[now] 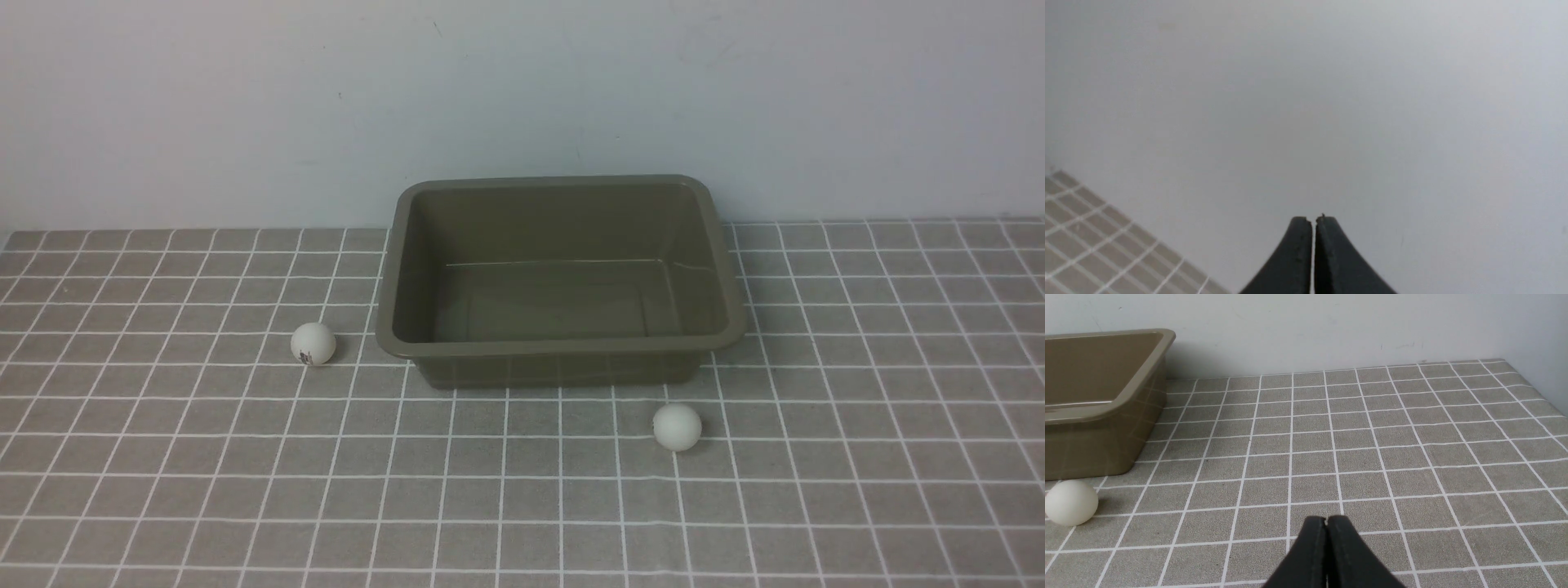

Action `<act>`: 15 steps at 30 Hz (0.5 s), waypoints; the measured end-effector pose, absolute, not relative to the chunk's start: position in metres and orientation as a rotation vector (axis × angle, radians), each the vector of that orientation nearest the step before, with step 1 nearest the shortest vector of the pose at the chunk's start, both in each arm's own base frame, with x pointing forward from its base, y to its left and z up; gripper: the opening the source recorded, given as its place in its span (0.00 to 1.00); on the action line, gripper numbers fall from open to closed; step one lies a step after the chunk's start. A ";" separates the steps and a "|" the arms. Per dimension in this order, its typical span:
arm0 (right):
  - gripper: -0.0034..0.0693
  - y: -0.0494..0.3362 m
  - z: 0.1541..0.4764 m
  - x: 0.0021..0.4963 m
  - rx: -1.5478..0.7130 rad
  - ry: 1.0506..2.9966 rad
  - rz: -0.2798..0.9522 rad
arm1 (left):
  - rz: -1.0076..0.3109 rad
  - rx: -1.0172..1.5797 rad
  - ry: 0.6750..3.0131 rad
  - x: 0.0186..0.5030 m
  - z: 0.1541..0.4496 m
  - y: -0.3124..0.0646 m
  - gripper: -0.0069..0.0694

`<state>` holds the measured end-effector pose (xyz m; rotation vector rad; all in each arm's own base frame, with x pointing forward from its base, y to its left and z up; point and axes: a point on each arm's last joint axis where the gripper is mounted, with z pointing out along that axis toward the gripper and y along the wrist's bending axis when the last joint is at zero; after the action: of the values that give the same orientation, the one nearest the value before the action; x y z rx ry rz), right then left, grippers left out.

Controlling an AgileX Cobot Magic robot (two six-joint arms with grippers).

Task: Put the table tennis balls into the box on the grey coffee tablecloth.
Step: 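Reach for and grasp a ping pong ball on the table beside the basket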

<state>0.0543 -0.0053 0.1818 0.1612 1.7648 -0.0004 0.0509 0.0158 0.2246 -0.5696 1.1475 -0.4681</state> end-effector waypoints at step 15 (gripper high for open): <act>0.03 -0.009 0.214 0.055 0.680 1.250 0.599 | -0.463 -0.195 1.960 0.104 0.328 -0.021 0.08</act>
<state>0.0546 -0.0095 0.2138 0.6801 1.2500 0.5991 0.1040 -0.0212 0.3277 -0.1950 1.9596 -0.4634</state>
